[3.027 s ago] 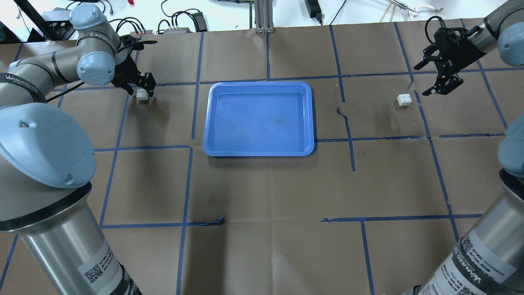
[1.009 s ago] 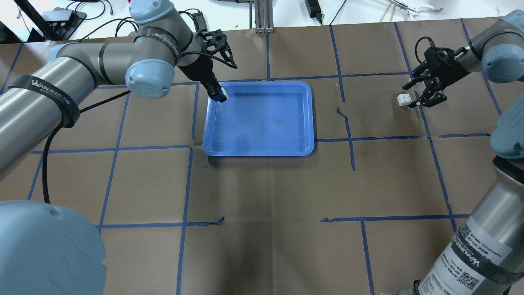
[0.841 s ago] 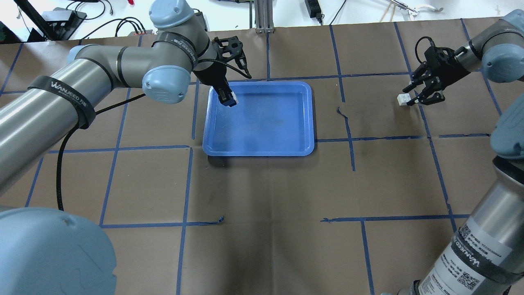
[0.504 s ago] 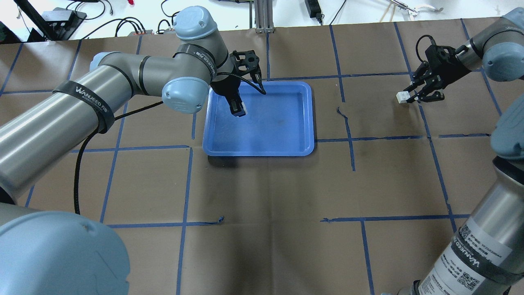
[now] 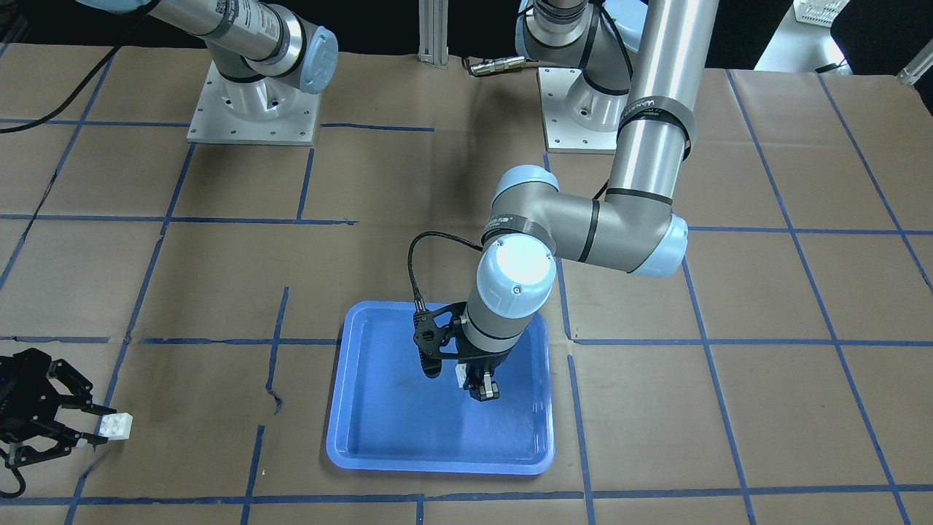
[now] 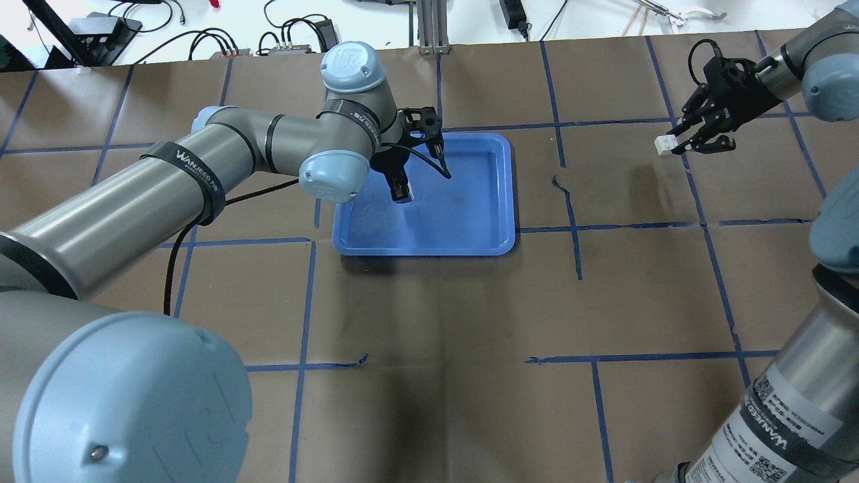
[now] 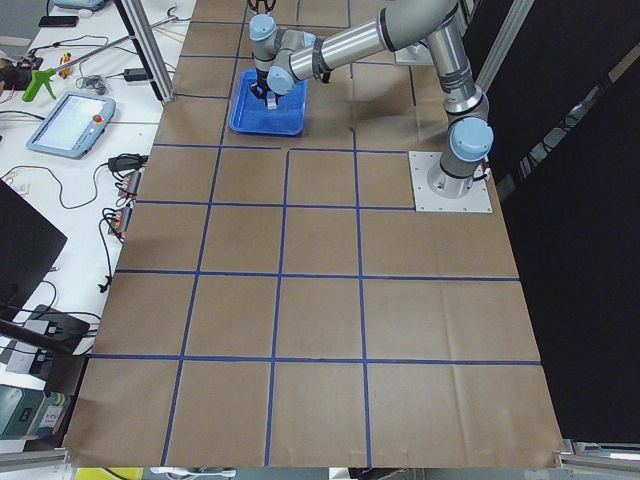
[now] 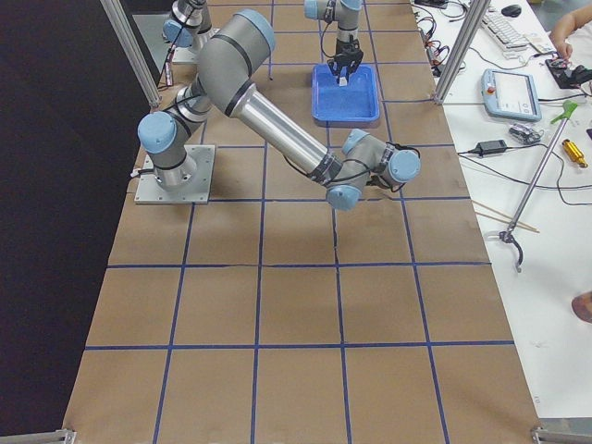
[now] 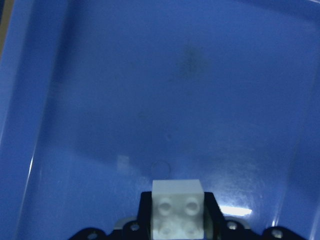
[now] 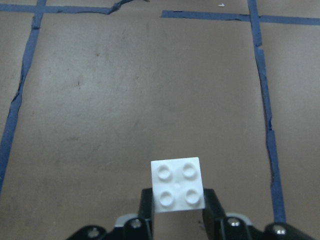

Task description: Assemble white blocks and place on blue tray

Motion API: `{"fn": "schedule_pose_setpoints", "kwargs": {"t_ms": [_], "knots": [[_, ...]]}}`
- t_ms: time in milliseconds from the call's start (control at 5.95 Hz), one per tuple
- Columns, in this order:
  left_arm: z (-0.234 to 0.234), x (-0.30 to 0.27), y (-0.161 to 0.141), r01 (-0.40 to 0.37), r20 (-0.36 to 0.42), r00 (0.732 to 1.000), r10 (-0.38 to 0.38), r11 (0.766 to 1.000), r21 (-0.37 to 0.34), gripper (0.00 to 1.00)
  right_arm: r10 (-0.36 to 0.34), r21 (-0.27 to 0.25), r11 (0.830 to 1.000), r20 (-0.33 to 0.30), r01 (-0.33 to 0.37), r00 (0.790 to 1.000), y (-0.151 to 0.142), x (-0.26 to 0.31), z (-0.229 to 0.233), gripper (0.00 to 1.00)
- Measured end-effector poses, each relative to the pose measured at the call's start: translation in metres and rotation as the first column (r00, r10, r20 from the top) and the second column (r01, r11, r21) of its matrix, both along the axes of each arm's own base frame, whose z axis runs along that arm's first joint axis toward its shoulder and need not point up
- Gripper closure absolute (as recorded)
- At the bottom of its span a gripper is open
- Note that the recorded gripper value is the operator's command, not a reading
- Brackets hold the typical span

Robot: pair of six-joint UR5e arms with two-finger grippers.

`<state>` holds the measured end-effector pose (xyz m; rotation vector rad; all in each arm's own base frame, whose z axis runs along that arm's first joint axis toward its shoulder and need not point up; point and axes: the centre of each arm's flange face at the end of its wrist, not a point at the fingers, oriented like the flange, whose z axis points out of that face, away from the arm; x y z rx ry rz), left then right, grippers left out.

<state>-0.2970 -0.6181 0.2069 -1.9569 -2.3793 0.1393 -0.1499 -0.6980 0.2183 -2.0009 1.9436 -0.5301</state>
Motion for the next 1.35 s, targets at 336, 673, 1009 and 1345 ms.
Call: {"fn": "schedule_pose_setpoints", "kwargs": {"t_ms": [336, 673, 1009, 1345], "knots": [[0.001, -0.010, -0.001, 0.018, -0.007, 1.000, -0.018, 0.998, -0.055, 0.88, -0.052, 0.041, 0.998, 0.010, 0.052, 0.999, 0.014, 0.027, 0.057, 0.76], [-0.009, -0.014, 0.005, 0.021, -0.006, 1.000, -0.021, 0.998, -0.060, 0.76, -0.049, 0.078, 0.996, 0.016, 0.047, 0.999, 0.023, 0.068, 0.074, 0.76], [-0.022, -0.015, 0.014, 0.022, 0.002, 1.000, -0.022, 0.999, -0.036, 0.01, -0.057, 0.107, 0.993, 0.022, 0.054, 0.998, 0.030, 0.094, 0.071, 0.76], [-0.017, -0.016, 0.014, 0.003, 0.010, 1.000, -0.003, 0.999, -0.042, 0.00, -0.056, 0.114, 0.992, 0.024, 0.053, 0.998, 0.032, 0.099, 0.067, 0.76]]}}
